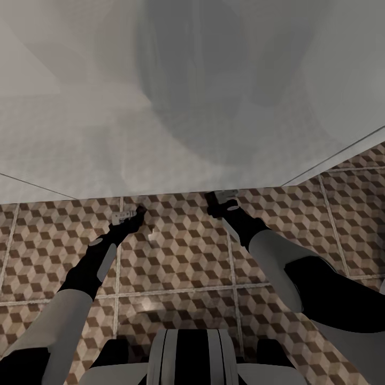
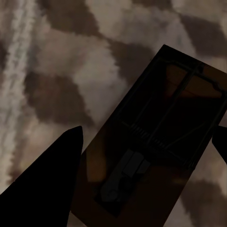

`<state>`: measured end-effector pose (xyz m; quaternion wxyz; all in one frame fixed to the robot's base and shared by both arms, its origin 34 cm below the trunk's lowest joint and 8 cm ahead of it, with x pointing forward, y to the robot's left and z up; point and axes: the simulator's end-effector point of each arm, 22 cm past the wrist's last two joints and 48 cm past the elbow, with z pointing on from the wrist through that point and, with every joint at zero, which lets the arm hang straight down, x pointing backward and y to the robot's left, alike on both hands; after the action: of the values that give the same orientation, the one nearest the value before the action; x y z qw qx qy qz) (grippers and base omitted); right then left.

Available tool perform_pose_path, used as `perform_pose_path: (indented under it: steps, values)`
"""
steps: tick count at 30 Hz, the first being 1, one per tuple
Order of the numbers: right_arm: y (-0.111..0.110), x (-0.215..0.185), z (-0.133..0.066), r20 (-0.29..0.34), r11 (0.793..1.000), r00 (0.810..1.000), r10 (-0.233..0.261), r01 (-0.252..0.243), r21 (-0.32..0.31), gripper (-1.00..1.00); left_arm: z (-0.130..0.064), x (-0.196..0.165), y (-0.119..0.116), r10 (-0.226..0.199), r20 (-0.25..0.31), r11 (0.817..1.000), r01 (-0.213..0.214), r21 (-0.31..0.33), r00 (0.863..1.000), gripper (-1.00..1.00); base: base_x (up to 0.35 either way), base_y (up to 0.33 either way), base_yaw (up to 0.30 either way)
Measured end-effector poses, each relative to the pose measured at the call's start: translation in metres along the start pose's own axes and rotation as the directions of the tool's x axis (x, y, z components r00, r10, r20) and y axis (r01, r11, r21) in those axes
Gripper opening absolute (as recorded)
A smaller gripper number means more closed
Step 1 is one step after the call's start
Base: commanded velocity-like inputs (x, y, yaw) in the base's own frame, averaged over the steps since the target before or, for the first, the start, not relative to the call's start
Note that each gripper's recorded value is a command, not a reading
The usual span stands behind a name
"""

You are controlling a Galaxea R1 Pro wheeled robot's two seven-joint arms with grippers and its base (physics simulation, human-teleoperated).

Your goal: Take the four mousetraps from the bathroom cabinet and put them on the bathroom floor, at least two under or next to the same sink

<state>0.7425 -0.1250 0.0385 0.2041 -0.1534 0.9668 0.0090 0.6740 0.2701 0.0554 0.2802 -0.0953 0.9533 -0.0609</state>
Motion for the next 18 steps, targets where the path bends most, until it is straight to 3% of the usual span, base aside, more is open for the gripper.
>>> perform_pose_path:
  steps: [13,18]
  values:
    - [0.0,0.0,0.0,0.0,1.0,1.0,0.0,0.0,0.0,1.0,0.0,0.005,0.005,-0.009,-0.017,1.0,0.008,-0.023,1.0,-1.0,0.0,0.0,0.0]
    - [0.0,0.0,0.0,0.0,1.0,1.0,0.0,0.0,0.0,1.0,0.0,0.018,0.011,-0.022,-0.073,0.997,0.017,-0.077,0.997,-1.0,0.0,0.0,0.0]
